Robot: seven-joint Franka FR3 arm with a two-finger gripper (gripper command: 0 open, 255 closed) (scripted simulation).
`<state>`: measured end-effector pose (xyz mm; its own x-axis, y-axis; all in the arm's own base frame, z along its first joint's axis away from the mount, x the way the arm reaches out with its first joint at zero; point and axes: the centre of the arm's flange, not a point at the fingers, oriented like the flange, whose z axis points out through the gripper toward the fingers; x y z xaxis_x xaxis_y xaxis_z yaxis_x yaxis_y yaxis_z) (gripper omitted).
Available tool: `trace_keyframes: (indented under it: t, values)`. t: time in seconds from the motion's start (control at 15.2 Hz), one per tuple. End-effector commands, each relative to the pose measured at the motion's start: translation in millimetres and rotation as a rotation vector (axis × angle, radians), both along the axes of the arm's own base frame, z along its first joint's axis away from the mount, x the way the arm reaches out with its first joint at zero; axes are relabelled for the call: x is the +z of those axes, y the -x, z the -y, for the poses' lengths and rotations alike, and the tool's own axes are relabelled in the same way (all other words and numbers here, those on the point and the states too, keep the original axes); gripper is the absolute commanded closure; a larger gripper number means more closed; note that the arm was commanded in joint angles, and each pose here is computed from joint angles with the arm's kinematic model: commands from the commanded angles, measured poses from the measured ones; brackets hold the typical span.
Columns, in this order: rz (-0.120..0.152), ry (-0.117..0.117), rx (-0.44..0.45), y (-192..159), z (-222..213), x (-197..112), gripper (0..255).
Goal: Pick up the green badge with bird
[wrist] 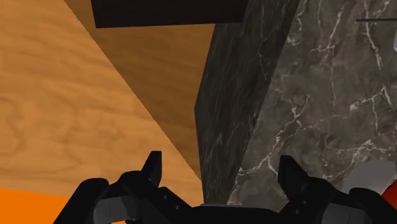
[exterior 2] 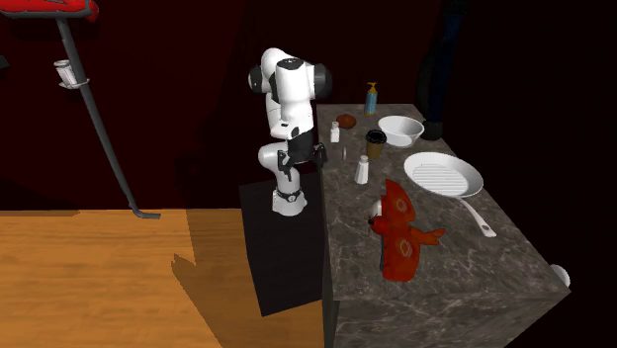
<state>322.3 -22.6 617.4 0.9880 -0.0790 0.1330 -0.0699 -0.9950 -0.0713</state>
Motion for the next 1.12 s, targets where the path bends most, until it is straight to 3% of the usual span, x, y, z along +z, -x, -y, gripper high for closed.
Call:
trace_keyframes:
  t: [0.0,0.53,1.06]
  values:
    - [0.0,0.0,0.0,0.0,0.0,0.0,0]
    - [-0.047,0.104,0.518,13.4,-106.6,25.7,0]
    - [-0.094,0.208,1.035,77.5,-195.0,42.8,0]
